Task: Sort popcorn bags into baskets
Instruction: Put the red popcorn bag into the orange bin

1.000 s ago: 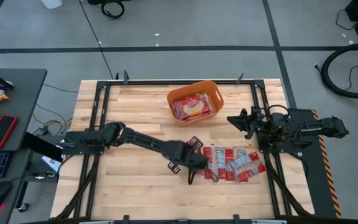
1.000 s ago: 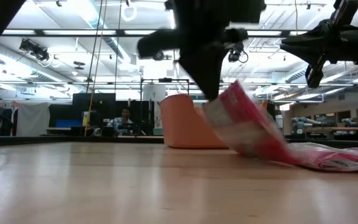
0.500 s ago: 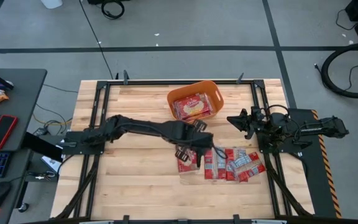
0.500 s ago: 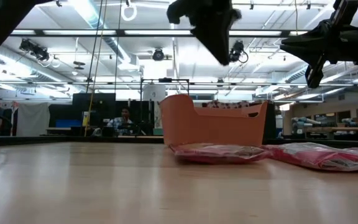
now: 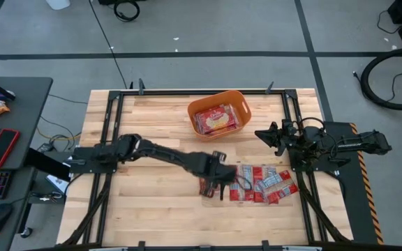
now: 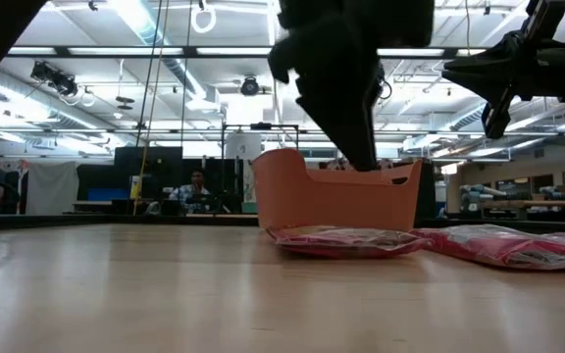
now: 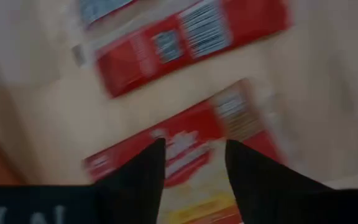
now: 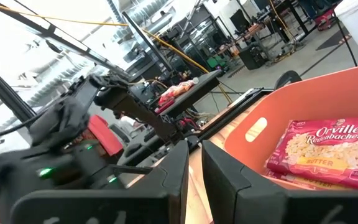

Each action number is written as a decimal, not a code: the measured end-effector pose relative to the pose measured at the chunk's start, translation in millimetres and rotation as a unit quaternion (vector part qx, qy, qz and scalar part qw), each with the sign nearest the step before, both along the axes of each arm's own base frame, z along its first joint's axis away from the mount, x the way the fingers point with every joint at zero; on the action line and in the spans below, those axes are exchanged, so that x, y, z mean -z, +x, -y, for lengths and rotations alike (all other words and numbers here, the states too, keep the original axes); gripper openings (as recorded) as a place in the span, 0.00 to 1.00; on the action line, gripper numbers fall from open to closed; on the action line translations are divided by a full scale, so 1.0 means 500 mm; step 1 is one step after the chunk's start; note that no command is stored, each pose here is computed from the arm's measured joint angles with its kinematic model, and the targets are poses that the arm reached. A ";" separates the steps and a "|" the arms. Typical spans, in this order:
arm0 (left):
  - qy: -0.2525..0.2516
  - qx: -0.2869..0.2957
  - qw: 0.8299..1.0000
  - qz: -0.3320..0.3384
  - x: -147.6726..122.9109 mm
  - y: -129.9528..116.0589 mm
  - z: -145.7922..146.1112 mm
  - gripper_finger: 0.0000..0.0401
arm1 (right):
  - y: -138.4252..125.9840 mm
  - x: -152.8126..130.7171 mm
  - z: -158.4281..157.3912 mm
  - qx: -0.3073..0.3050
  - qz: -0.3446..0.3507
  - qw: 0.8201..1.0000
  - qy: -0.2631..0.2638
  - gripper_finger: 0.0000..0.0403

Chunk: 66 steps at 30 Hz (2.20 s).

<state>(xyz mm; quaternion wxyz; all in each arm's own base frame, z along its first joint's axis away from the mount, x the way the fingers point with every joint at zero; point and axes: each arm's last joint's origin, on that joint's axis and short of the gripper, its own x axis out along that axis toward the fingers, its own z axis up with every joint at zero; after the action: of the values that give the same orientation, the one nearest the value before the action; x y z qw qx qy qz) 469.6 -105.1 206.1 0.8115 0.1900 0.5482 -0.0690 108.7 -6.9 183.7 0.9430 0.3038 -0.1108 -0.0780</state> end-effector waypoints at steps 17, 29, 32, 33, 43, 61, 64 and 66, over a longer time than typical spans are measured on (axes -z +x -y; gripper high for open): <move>0.070 0.155 0.984 -0.044 0.031 -0.074 0.190 0.54 | 0.000 0.000 0.000 -0.001 0.000 1.000 0.000 0.13; 0.212 0.144 0.961 -0.106 0.110 -0.084 0.188 0.54 | 0.000 0.000 0.000 -0.001 0.000 1.000 0.000 0.13; 0.195 0.124 0.967 -0.107 0.111 -0.079 0.178 0.54 | 0.000 0.000 0.000 -0.001 0.000 1.000 0.000 0.13; 0.192 0.116 0.969 -0.106 0.111 -0.077 0.175 0.54 | 0.000 0.000 0.000 -0.001 0.000 1.000 0.000 0.13; 0.139 0.049 0.984 -0.103 0.113 -0.065 0.149 0.54 | 0.000 0.000 0.000 -0.001 0.000 1.000 0.000 0.13; 0.161 0.029 0.983 -0.083 0.148 -0.059 0.167 0.43 | 0.000 0.000 0.000 0.000 0.001 1.000 0.000 0.13; 0.161 0.030 0.983 -0.085 0.151 -0.059 0.168 0.31 | 0.000 0.000 0.000 0.000 0.001 1.000 0.000 0.13; 0.161 0.030 0.983 -0.086 0.152 -0.059 0.167 0.22 | 0.000 0.000 0.000 0.000 0.001 1.000 0.000 0.13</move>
<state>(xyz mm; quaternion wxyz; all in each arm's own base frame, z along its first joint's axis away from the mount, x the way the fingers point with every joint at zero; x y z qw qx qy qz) 440.0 -188.8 129.9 0.7173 0.3283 0.6142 -0.0202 108.6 -6.9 183.7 0.9430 0.3038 -0.1112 -0.0775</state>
